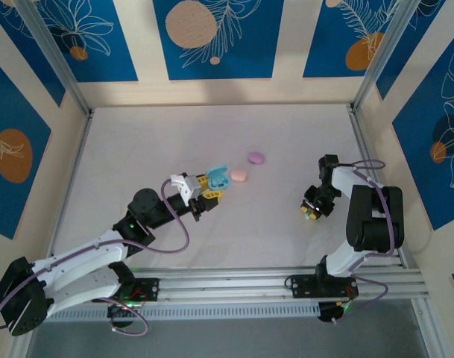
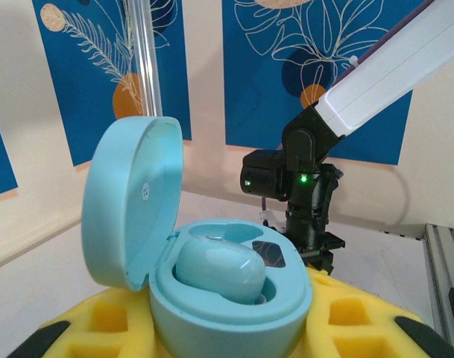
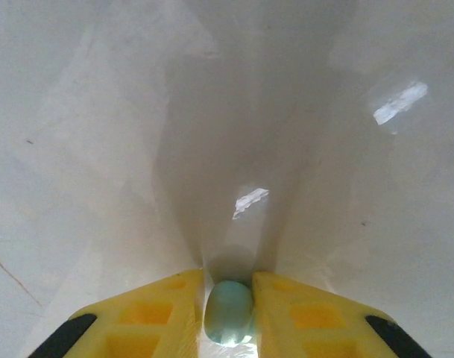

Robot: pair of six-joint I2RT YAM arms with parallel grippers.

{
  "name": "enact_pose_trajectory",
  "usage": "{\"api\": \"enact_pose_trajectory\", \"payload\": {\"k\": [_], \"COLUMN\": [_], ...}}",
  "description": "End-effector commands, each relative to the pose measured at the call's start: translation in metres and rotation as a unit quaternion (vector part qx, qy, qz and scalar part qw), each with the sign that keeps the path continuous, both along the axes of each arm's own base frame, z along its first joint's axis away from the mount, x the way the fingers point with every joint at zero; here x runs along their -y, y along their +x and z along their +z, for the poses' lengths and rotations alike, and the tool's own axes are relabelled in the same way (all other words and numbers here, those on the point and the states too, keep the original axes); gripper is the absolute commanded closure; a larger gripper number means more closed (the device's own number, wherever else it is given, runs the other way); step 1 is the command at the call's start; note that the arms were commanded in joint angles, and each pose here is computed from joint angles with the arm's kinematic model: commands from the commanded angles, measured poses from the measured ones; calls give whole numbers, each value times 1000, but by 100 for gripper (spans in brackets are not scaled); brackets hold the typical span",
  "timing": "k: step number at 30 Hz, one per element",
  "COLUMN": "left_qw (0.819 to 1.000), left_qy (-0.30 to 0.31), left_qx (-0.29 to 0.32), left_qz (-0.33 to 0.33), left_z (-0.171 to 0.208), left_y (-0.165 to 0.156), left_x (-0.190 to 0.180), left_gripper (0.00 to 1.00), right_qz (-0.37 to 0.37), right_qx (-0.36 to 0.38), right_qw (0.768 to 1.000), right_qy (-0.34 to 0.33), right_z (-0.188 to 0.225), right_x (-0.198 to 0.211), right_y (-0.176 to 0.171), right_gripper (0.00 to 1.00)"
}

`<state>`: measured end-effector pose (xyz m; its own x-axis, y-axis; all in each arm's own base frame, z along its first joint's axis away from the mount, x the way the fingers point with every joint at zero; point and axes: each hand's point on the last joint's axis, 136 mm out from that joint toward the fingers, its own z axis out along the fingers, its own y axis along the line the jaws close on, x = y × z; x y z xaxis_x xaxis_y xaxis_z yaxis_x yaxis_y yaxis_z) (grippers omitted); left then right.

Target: Insert wireless bluetooth earbuds into charging case

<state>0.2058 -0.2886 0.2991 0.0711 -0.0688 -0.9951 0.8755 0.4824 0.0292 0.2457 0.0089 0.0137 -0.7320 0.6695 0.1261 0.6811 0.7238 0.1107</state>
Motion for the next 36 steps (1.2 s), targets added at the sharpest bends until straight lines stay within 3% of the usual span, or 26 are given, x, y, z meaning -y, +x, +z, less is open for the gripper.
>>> {"api": "enact_pose_trajectory", "payload": {"k": [1,6,11,14,19,24,27,36], "left_qw": [1000,1000,1000,1000,1000,1000,1000,999], "left_qy": [-17,-15,-11,-9,-7,-9,-9,-14], "left_qx": [14,13,12,11,9,6,6,0], "left_qz": [-3,-1,0,-1,-4,-11,-17,-32], "left_z": [12,11,11,10,8,8,10,15], "left_y": [-3,-2,0,2,4,5,5,4], "left_x": [0,1,3,5,10,14,18,23], "left_gripper": [68,68,68,68,68,68,68,68], "right_qz": [10,12,48,92,211,332,378,433], "right_qx": [-6,35,152,240,359,403,406,390], "right_qw": [1000,999,980,950,869,787,751,707], "right_qy": [-2,26,122,175,269,329,357,400], "right_z": [-3,16,77,135,239,299,315,323], "right_x": [0,-14,-58,-89,-148,-199,-220,-244], "right_y": [0,8,32,43,38,7,-11,-38], "right_gripper": [78,81,82,82,82,82,82,81]}}
